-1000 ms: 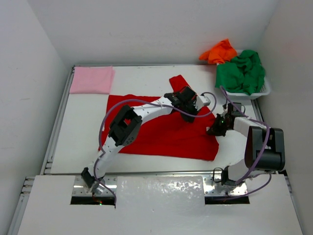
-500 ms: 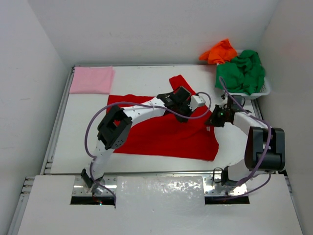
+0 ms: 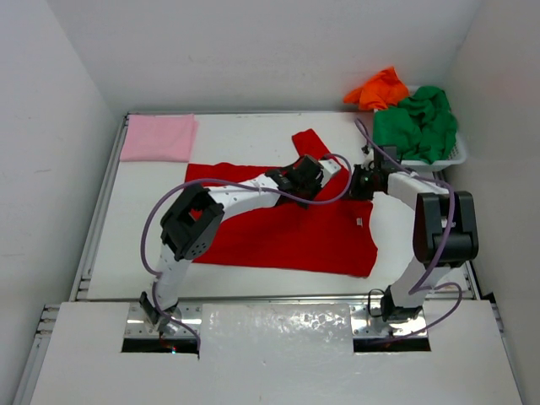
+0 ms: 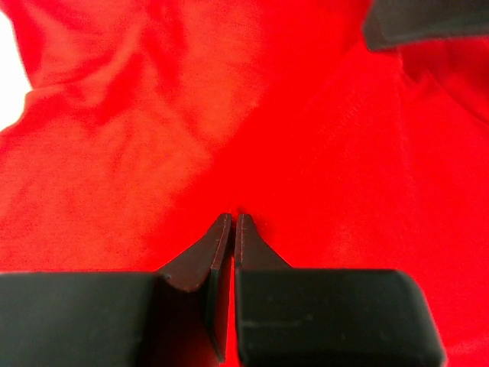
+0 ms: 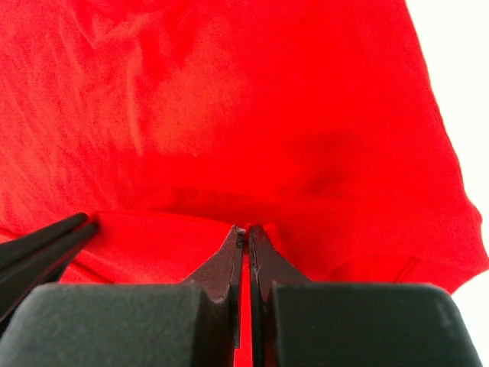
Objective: Fold and stack the t-shirts
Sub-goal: Fold the flattened tshirt in 1/3 of the way
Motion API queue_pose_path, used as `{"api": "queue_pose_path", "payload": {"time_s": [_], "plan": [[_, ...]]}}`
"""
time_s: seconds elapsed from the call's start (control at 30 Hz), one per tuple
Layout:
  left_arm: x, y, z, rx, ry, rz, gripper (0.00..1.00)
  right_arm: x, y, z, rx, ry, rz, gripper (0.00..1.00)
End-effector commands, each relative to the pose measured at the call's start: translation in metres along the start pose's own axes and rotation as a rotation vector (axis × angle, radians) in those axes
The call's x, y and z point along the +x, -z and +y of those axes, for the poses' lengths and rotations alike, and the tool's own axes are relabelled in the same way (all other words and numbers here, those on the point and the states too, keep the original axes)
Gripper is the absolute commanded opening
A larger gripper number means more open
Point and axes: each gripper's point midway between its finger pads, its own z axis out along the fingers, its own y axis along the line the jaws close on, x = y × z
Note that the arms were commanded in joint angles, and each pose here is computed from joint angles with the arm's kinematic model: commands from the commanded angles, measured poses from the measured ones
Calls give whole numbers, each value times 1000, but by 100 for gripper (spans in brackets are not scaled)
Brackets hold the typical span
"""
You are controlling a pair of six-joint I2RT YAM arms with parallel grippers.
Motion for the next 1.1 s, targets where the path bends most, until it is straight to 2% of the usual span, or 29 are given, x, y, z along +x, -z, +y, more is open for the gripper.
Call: {"api": "queue_pose_path", "payload": {"time_s": [0.0, 0.17, 0.5, 0.63, 0.7, 0.73, 0.77, 0.83, 0.9, 0.93, 0.97, 1.07], "plan": [[-26, 23, 30, -153, 61, -91, 0, -30, -5, 1, 51, 78, -67, 0], [-11, 11, 28, -152, 70, -54, 0, -30, -14, 2, 56, 124, -31, 1], [4, -3, 46, -265, 52, -17, 0, -41, -25, 1, 74, 139, -19, 18], [8, -9, 52, -300, 35, -6, 0, -47, -15, 2, 92, 153, -37, 19], [11, -14, 51, -292, 19, 5, 8, -53, -2, 3, 118, 166, -71, 26], [13, -16, 49, -275, 17, 13, 15, -51, 3, 2, 133, 164, -64, 28], [13, -17, 47, -262, 16, 19, 34, -50, 9, 1, 143, 164, -66, 30], [16, -17, 44, -239, 19, 32, 48, -45, 27, 1, 173, 150, -87, 38], [13, -13, 46, -243, 21, 29, 84, -32, 46, -9, 241, 115, -102, 45], [11, -11, 50, -255, 25, 29, 88, -28, 54, -13, 266, 100, -110, 48], [2, -6, 55, -267, 32, 21, 99, -23, 61, -17, 285, 85, -114, 50], [-32, 25, 85, -327, 51, -26, 100, 13, 83, -32, 322, -17, -112, 59]]}}
